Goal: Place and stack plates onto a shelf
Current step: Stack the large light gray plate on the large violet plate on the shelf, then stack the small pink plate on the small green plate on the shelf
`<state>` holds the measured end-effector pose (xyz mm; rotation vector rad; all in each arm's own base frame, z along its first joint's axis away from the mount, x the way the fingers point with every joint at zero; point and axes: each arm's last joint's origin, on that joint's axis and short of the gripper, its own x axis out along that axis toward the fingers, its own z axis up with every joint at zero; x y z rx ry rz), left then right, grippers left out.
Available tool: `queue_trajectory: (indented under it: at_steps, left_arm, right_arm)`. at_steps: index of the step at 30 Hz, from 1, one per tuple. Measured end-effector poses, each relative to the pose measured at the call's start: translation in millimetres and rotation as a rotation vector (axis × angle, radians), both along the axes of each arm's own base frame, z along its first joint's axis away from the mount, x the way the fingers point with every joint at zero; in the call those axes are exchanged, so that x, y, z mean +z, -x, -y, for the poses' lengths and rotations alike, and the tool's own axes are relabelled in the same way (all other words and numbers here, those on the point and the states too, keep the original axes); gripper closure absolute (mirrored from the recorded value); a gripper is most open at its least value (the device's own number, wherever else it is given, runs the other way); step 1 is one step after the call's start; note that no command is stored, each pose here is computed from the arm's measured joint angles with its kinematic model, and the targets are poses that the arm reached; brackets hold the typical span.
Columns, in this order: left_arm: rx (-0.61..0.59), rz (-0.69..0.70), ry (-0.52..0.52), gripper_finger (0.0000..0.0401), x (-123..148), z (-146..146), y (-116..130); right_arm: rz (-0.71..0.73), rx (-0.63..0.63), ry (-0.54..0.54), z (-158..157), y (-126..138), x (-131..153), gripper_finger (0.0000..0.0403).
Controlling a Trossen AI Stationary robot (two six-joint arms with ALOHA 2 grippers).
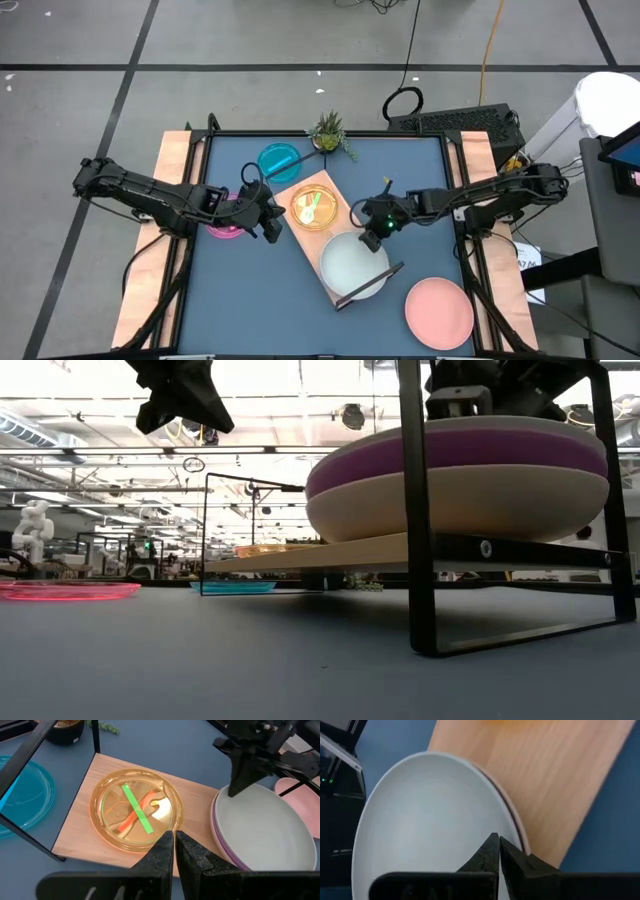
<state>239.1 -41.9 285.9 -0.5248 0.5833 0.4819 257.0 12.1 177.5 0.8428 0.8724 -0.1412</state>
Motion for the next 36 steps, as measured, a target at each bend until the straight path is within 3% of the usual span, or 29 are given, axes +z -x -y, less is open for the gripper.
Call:
queue_trajectory:
  at_steps: [9, 15, 23, 26, 32, 36]
  left_arm:
    - [0.000, 0.000, 0.000, 0.0378, 0, 0, 0]
    - [0.005, 0.066, 0.031, 0.0378, 4, 2, -4]
    - [-0.264, 0.194, -0.100, 0.0378, 3, 26, -35]
    - [-0.349, 0.146, -0.169, 0.0378, -15, 35, -49]
    - [-0.356, 0.097, -0.148, 0.0378, -42, 42, -68]
    - [-0.355, 0.144, -0.086, 0.0378, -40, 44, -71]
  right_arm:
    - [0.001, -0.075, 0.032, 13, 0, 0, 0.0403]
    - [0.085, -0.070, 0.043, 15, 3, 15, 0.0403]
    - [0.209, -0.088, 0.029, 14, 18, 46, 0.0403]
    - [0.207, -0.094, 0.029, 15, 24, 50, 0.0403]
    - [0.147, -0.113, 0.005, 15, 38, 54, 0.0403]
    - [0.179, -0.135, -0.011, 14, 47, 63, 0.0403]
